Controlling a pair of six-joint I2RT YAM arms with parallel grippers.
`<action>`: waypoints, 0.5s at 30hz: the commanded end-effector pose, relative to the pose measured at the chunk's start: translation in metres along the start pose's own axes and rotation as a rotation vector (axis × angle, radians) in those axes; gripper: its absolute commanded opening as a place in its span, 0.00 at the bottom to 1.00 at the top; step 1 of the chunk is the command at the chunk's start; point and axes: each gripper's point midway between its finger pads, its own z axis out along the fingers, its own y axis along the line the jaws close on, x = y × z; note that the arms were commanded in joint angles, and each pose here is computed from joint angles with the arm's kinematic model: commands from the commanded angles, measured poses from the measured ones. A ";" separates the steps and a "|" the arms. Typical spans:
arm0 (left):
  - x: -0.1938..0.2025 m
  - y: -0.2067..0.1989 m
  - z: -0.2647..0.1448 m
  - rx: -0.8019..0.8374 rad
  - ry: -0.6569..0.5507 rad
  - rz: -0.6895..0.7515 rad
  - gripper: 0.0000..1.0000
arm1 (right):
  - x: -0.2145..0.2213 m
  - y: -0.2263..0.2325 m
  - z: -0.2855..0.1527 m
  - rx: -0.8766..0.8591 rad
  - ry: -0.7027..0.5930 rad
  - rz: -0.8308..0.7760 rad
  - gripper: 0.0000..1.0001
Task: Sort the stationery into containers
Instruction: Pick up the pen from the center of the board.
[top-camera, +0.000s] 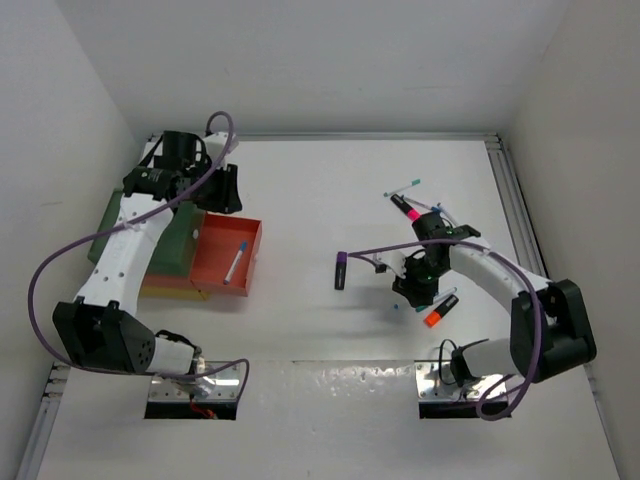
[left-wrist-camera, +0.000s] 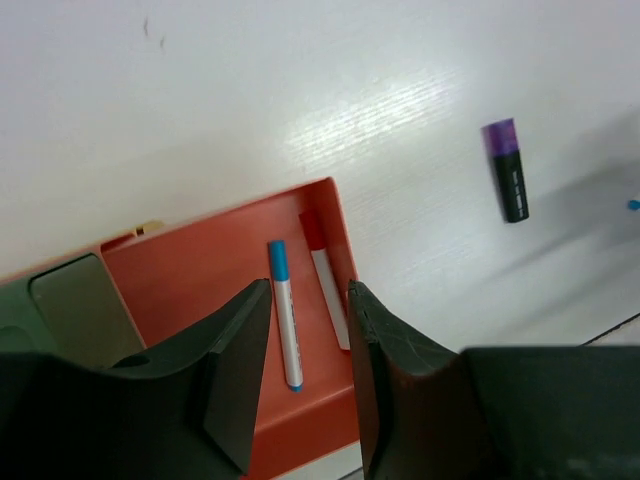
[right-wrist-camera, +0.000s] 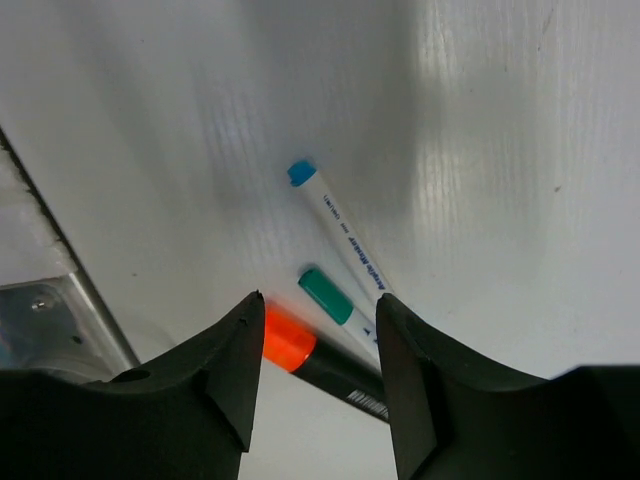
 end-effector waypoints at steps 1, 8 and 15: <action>-0.037 -0.016 -0.030 0.039 -0.157 0.090 0.43 | -0.004 -0.022 0.012 0.063 0.012 -0.121 0.47; -0.051 -0.021 -0.040 0.052 -0.207 0.119 0.45 | 0.005 -0.034 0.029 0.064 0.076 -0.215 0.45; -0.050 -0.021 -0.039 0.052 -0.206 0.119 0.45 | 0.025 -0.041 0.034 0.065 0.121 -0.297 0.41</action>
